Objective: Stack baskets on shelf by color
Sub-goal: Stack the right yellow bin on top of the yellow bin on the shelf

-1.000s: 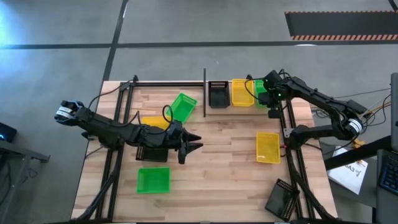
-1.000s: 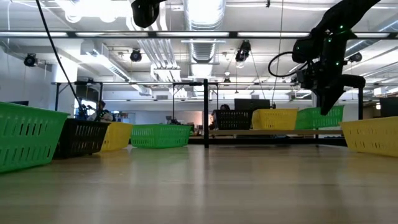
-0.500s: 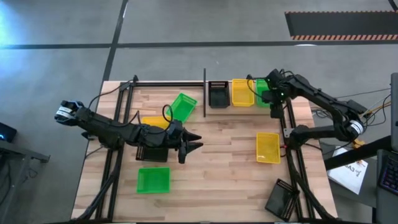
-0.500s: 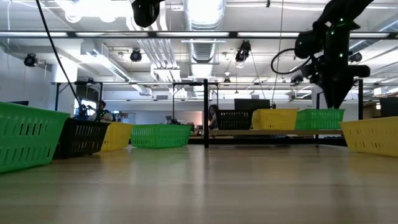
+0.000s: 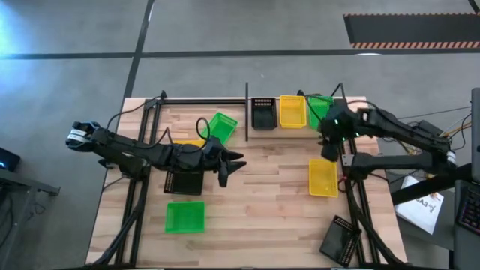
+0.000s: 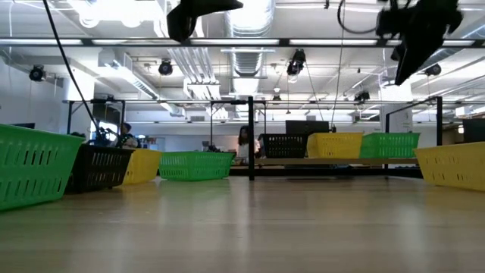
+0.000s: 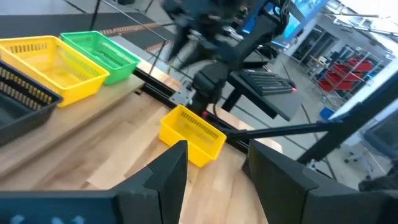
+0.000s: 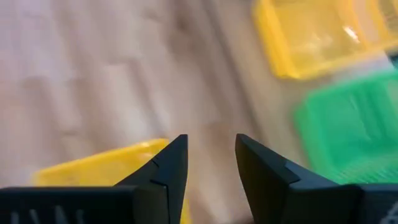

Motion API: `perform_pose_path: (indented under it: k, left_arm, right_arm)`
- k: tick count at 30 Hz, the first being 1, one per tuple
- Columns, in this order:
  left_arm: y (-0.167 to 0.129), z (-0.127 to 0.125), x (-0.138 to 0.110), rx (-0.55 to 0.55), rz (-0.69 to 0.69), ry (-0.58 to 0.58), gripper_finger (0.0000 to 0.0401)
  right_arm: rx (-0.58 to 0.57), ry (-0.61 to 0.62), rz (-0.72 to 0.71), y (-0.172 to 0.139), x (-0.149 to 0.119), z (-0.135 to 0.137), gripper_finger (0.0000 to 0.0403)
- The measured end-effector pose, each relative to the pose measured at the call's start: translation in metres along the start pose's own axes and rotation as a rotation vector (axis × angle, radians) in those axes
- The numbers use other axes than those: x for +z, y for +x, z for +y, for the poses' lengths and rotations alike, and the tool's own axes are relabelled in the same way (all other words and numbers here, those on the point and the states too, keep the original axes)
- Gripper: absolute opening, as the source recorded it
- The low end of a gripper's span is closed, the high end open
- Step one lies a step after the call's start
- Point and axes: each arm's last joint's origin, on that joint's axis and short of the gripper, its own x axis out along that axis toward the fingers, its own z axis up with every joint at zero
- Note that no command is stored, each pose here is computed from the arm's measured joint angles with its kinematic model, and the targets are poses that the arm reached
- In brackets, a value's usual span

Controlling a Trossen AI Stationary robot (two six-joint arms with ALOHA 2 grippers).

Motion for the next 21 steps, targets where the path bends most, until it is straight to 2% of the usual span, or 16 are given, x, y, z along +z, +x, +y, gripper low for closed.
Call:
perform_pose_path:
  k: [7,10,16,21]
  left_arm:
    - [0.002,0.004,0.002,0.016,-0.006,0.041,0.0155]
    - [0.002,0.004,0.002,0.017,-0.006,0.051,0.0155]
    - [0.002,0.004,0.002,0.013,-0.003,0.052,0.0155]
    - [0.002,0.006,-0.001,0.016,0.006,0.056,0.0155]
  right_arm:
    - [0.185,0.032,0.007,0.002,0.003,0.059,0.0117]
    - [0.237,0.046,0.073,0.012,-0.001,0.086,0.0116]
    - [0.216,0.106,0.268,0.026,-0.024,0.124,0.0131]
    - [0.126,0.084,0.378,0.044,-0.038,0.142,0.0157]
